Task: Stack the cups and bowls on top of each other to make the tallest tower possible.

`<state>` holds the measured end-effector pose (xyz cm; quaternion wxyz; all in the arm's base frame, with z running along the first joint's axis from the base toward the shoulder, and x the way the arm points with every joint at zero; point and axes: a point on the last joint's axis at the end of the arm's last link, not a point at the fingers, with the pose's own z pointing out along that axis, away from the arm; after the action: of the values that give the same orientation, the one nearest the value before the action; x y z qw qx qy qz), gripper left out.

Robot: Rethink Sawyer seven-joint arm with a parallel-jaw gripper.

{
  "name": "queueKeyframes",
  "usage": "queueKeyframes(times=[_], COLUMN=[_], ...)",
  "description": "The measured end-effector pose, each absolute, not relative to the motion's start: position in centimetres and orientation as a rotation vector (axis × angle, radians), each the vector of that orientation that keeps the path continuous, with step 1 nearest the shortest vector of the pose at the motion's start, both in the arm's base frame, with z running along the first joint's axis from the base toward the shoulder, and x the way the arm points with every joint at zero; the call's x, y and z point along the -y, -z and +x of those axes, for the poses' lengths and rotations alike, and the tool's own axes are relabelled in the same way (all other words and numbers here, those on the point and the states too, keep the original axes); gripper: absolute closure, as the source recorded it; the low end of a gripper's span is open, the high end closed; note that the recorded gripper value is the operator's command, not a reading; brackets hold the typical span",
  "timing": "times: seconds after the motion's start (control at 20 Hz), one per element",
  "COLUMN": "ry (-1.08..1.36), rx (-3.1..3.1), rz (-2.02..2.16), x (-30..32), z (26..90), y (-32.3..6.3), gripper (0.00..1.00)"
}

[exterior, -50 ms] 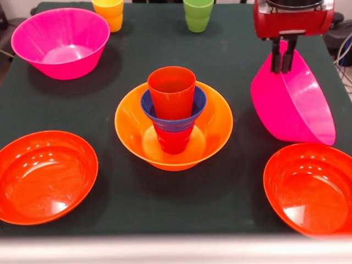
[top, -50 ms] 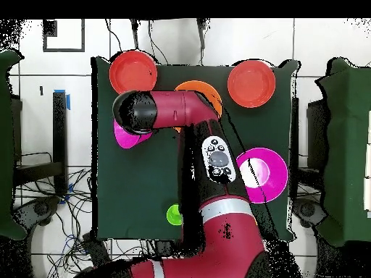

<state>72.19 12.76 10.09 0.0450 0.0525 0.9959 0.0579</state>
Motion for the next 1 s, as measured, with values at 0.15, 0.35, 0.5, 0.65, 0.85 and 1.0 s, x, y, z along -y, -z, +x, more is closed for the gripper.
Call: queueKeyframes(times=[0.15, 0.35, 0.5, 0.65, 0.85, 1.0], ry=[-0.162, -0.141, -0.118, -0.109, -0.1, -0.096], rx=[-3.044, -3.044, -3.056, -3.076, -3.12, -3.145], rz=[0.163, 0.171, 0.18, 0.185, 0.185, 0.178], x=[-12.4, -11.8, -11.1, -10.8, -10.8, -11.1], z=[71.4, 70.3, 69.1, 67.8, 65.7, 64.5], y=[-10.0, -9.4, -8.6, -7.9, -6.9, -6.3], gripper=[1.0, 1.0, 1.0, 1.0, 1.0, 1.0])
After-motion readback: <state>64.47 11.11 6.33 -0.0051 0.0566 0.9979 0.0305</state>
